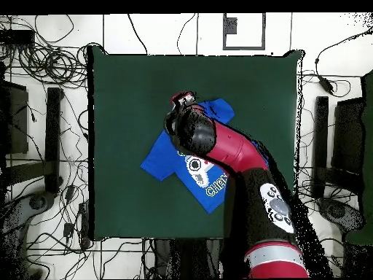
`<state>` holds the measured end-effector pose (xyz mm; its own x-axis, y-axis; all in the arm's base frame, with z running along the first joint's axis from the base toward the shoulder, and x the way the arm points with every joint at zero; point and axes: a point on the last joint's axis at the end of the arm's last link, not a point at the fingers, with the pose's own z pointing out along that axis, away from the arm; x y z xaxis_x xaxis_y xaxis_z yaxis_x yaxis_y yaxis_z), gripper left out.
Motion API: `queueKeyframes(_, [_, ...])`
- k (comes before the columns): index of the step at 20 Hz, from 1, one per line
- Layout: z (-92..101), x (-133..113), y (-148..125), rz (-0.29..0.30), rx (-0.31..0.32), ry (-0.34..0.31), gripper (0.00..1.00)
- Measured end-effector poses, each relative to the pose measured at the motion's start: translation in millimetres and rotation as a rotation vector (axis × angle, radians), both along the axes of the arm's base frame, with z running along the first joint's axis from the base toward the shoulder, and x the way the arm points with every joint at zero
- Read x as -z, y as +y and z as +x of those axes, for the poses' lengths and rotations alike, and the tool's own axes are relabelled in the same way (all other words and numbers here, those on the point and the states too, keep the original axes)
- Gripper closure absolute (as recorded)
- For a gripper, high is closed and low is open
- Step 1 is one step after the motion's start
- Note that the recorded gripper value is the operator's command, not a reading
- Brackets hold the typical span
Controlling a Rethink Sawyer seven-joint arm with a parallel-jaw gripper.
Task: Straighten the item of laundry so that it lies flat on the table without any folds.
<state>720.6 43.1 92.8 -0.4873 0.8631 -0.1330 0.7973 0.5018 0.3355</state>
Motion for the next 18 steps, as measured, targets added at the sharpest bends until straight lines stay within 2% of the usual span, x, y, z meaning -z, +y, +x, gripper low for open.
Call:
queueKeyframes(7, [20.3,-12.0,-25.0,-0.049,-0.01,-0.019,0.0])
queueKeyframes(18, [38.3,-3.8,-43.4,-0.103,-0.036,-0.038,0.0])
